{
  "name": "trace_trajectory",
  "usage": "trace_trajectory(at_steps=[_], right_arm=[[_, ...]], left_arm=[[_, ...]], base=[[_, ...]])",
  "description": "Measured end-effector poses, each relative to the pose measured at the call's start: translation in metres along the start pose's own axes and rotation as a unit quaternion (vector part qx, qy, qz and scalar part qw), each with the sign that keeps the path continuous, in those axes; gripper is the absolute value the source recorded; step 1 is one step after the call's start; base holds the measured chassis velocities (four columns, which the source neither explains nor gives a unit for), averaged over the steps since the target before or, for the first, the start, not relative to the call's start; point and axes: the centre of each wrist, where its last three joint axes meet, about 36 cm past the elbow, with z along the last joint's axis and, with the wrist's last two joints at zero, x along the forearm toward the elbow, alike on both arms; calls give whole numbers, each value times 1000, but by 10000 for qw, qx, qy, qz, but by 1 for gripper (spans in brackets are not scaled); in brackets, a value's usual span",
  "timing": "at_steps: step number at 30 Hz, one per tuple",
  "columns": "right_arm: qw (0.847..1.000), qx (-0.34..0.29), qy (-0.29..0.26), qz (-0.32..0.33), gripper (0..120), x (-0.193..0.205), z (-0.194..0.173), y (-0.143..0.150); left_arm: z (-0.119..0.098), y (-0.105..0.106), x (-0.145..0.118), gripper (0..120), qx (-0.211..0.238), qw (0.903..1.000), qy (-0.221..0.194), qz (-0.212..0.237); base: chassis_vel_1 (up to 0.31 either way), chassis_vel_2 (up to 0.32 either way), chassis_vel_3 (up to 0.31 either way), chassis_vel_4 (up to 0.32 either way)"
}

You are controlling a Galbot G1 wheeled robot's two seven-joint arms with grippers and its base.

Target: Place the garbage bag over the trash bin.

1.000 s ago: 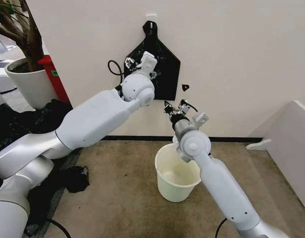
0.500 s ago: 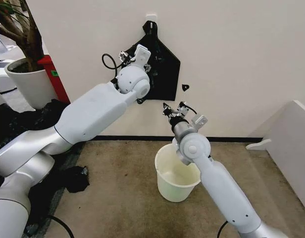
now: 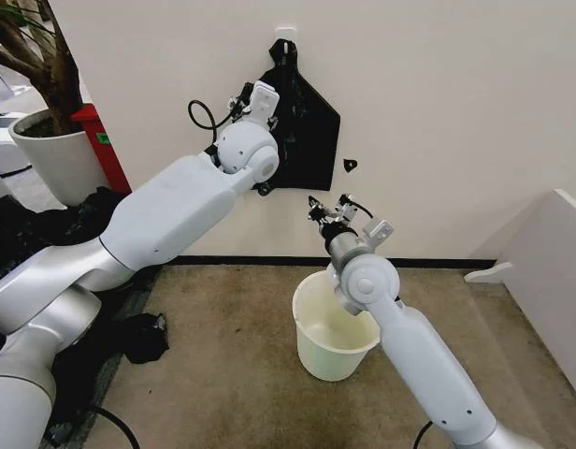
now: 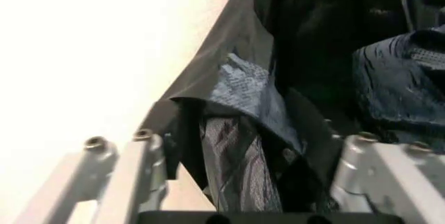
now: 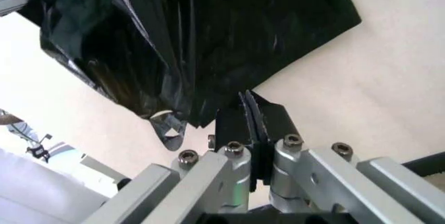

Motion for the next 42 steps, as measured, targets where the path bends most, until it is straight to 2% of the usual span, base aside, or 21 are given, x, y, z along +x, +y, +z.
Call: trace_trajectory(at_steps=[2, 3, 8, 10, 14, 24, 29, 30, 33, 35, 39, 41, 42], right_arm=[[10000, 32, -31, 16, 0, 0, -2, -2], [10000, 32, -31, 16, 0, 0, -2, -2], [9999, 113, -106, 70, 0, -1, -5, -11], [9998, 126, -112, 83, 0, -1, -5, -12], [9997, 176, -131, 111, 0, 1, -6, -19], [9995, 235, -168, 97, 0, 3, -8, -23], [9984, 461, -319, -34, 23, 6, -18, -30], [9984, 461, -319, -34, 23, 6, -18, -30], [9937, 853, -528, -497, 37, 26, -36, -27], [9927, 915, -575, -541, 41, 29, -41, -26], [9855, 1271, -846, -735, 60, 33, -79, -12], [9842, 1340, -872, -765, 62, 31, -85, -7], [9812, 1501, -918, -791, 66, 22, -92, 2]], left_arm=[[-1, 4, 0, 41, 43, 10000, 15, -15], [-1, 4, 0, 41, 43, 10000, 15, -15], [-2, 13, 0, 18, 157, 9999, 41, -39], [-2, 14, 0, 15, 178, 9998, 36, -41], [-3, 16, 0, 0, 263, 9996, -4, -44], [-5, 18, 1, 0, 354, 9994, -46, -19], [-22, 25, 16, 0, 814, 9962, -149, 285], [-22, 25, 16, 0, 814, 9962, -149, 285], [-30, 30, 26, 0, 1123, 9917, -303, 553], [-30, 30, 27, 0, 1164, 9909, -310, 598], [-33, 40, 34, 0, 1593, 9816, -275, 1013], [-32, 43, 33, 0, 1684, 9794, -299, 1073], [-30, 48, 30, 0, 1895, 9740, -356, 1187]], base=[[0, 0, 0, 0], [0, 0, 0, 0], [0, 0, 0, 0], [0, 0, 0, 0], [0, 0, 0, 0], [0, 0, 0, 0], [0, 0, 0, 0], [0, 0, 0, 0], [0, 0, 0, 0], [0, 0, 0, 0], [0, 0, 0, 0], [0, 0, 0, 0], [0, 0, 0, 0]])
